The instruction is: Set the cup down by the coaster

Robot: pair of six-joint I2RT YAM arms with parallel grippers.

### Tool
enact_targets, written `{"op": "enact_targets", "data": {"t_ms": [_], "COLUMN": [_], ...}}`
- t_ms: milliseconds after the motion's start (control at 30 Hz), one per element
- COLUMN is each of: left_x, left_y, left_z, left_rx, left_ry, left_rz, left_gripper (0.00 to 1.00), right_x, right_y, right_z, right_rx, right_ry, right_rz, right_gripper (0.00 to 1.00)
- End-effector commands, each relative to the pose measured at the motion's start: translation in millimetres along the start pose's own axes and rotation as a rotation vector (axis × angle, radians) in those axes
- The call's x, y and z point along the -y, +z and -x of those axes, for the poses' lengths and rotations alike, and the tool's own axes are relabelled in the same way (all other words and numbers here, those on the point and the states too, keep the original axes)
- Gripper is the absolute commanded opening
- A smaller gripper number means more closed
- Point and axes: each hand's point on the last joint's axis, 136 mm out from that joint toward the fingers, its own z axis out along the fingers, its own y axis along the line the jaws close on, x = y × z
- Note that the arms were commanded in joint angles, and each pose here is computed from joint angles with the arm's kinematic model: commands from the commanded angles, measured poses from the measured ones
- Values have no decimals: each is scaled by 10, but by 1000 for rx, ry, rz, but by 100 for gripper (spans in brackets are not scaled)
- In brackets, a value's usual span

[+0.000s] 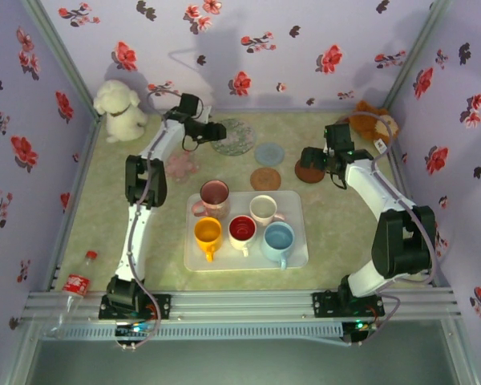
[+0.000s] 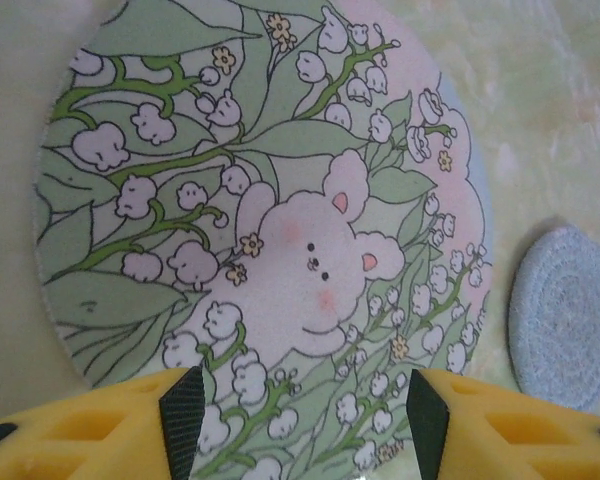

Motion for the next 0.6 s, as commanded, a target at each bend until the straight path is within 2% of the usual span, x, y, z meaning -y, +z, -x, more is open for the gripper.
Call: {"op": "enact_targets", "data": {"t_ms": [0, 200, 400, 567], "left_x": [7, -162, -362, -392], "left_y": [124, 309, 448, 413], "left_z": [59, -95, -631, -929], "left_rx": [29, -10, -187, -290], "left_ry": [-37, -107, -179, -186], "left_rz": [-59, -34, 27, 50], "left_gripper": [60, 60, 54, 48], "right_x": [-31, -8, -5, -170], "right_y": [-18, -62, -46, 34], "right_z": [9, 26, 23, 48], "right_rx": [12, 7, 6, -12], "right_ry": [-10, -38, -42, -36], "right_rz": [9, -7, -9, 72], "right_gripper": [99, 99, 99, 99]}}
